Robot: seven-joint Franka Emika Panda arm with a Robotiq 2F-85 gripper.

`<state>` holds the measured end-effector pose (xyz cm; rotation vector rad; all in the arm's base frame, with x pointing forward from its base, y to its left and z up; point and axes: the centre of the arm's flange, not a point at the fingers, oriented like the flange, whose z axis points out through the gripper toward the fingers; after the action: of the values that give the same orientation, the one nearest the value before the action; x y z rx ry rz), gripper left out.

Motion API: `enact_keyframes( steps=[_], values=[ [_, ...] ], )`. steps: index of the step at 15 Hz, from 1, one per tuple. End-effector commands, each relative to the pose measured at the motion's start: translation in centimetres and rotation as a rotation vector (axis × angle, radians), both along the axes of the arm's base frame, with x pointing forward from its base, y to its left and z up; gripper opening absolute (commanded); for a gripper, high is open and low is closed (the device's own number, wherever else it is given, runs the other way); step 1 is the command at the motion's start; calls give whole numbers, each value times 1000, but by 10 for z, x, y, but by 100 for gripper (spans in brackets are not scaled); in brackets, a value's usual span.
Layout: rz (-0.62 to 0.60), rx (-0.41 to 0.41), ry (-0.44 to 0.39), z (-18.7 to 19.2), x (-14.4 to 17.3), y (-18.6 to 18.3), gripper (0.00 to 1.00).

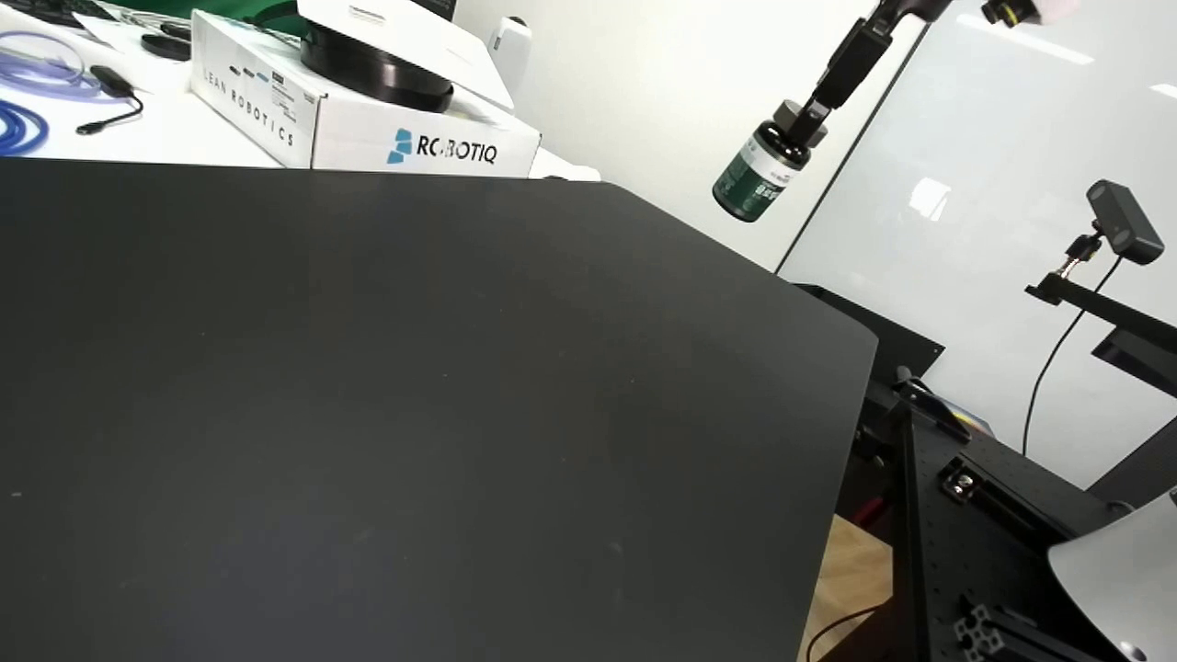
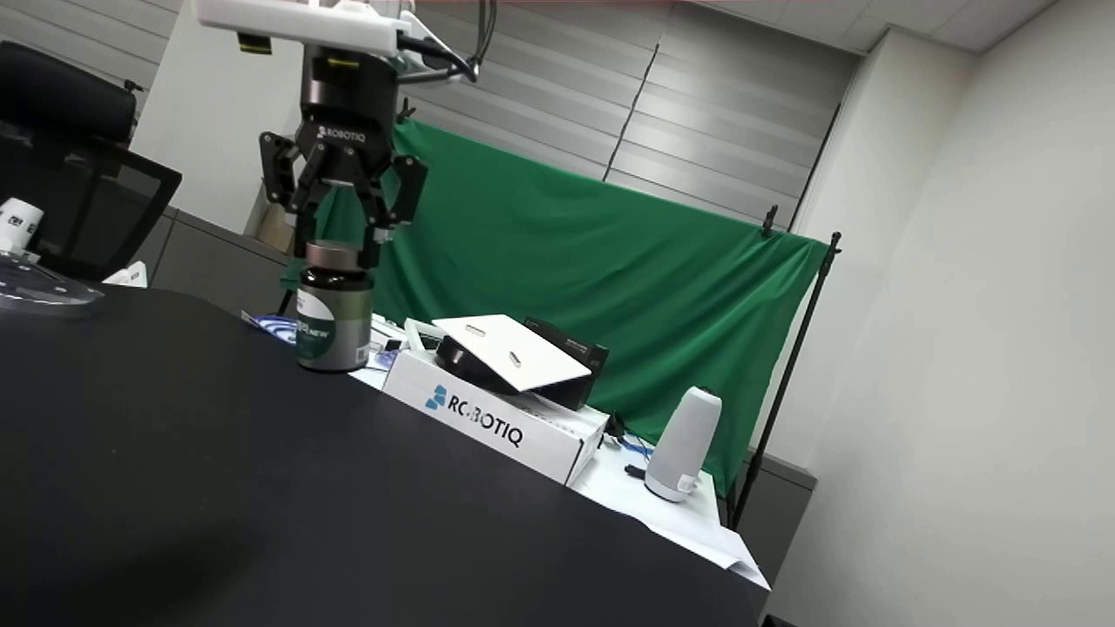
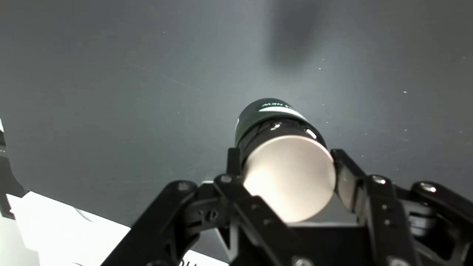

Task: Move the bottle to the left, move the bottle to the back right side of the table then move the bottle to the left

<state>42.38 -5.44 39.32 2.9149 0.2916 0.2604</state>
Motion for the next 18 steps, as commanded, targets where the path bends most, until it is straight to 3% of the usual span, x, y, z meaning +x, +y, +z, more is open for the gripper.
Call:
enact_keyframes(
  steps=[1,13,14,18],
  values=[
    [-56,-18,-12,2,0,-37,36],
    [-273,14,38,-24,65,-171,36],
    [-241,7,27,-28,36,-149,61],
    [-265,6,35,-35,53,-164,61]
  ],
)
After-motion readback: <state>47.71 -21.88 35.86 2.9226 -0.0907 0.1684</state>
